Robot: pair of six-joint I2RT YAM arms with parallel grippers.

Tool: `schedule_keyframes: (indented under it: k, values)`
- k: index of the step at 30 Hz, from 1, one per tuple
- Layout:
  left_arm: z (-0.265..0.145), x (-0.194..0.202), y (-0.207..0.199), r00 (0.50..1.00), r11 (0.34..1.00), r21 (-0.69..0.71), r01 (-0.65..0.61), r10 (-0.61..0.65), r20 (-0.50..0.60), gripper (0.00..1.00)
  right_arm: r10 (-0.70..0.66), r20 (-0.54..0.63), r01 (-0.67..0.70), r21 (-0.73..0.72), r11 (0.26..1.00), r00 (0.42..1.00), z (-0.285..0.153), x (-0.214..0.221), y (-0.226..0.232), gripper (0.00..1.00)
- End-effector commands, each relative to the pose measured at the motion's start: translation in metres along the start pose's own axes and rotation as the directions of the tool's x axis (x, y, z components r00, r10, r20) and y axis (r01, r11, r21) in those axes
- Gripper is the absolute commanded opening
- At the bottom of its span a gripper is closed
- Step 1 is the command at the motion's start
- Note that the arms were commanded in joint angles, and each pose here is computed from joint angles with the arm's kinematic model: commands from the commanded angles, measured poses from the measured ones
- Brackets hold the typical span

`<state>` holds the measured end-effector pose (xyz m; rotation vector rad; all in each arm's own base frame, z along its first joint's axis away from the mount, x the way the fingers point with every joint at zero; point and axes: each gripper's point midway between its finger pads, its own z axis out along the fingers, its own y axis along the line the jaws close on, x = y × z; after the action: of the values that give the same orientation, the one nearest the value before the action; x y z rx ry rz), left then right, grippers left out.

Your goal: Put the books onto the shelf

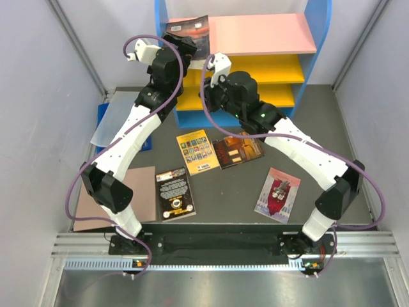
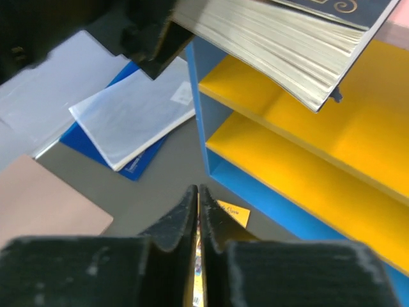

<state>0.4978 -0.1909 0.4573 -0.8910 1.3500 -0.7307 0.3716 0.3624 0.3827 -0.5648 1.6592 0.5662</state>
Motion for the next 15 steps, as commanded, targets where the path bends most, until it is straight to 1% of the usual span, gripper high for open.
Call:
schedule_keyframes:
  k: [1, 8, 13, 14, 15]
  values:
    - [-0.017, -0.038, -0.037, 0.997, 0.993, 0.105, 0.055, -0.06, 0.05, 0.99, -0.01, 0.059, 0.01, 0.011, 1.0, 0.998, -0.001, -0.031, -0.011, 0.0]
    - [-0.015, -0.038, -0.035, 0.997, 0.994, 0.103, 0.047, -0.053, 0.052, 0.99, -0.009, 0.122, 0.011, -0.011, 1.0, 0.993, -0.006, -0.055, -0.014, 0.0]
    - [-0.014, -0.035, -0.034, 0.998, 0.994, 0.102, 0.043, -0.048, 0.045, 0.99, -0.007, 0.146, 0.009, -0.016, 1.0, 0.989, 0.0, -0.066, -0.02, 0.0]
    - [-0.014, -0.035, -0.035, 0.998, 0.993, 0.106, 0.045, -0.049, 0.044, 0.99, -0.005, 0.137, 0.01, -0.035, 0.999, 0.991, 0.006, -0.063, -0.019, 0.0]
    - [-0.014, -0.034, -0.036, 0.998, 0.993, 0.114, 0.042, -0.047, 0.038, 0.99, 0.004, 0.15, 0.004, -0.051, 0.999, 0.989, 0.006, -0.069, -0.017, 0.0]
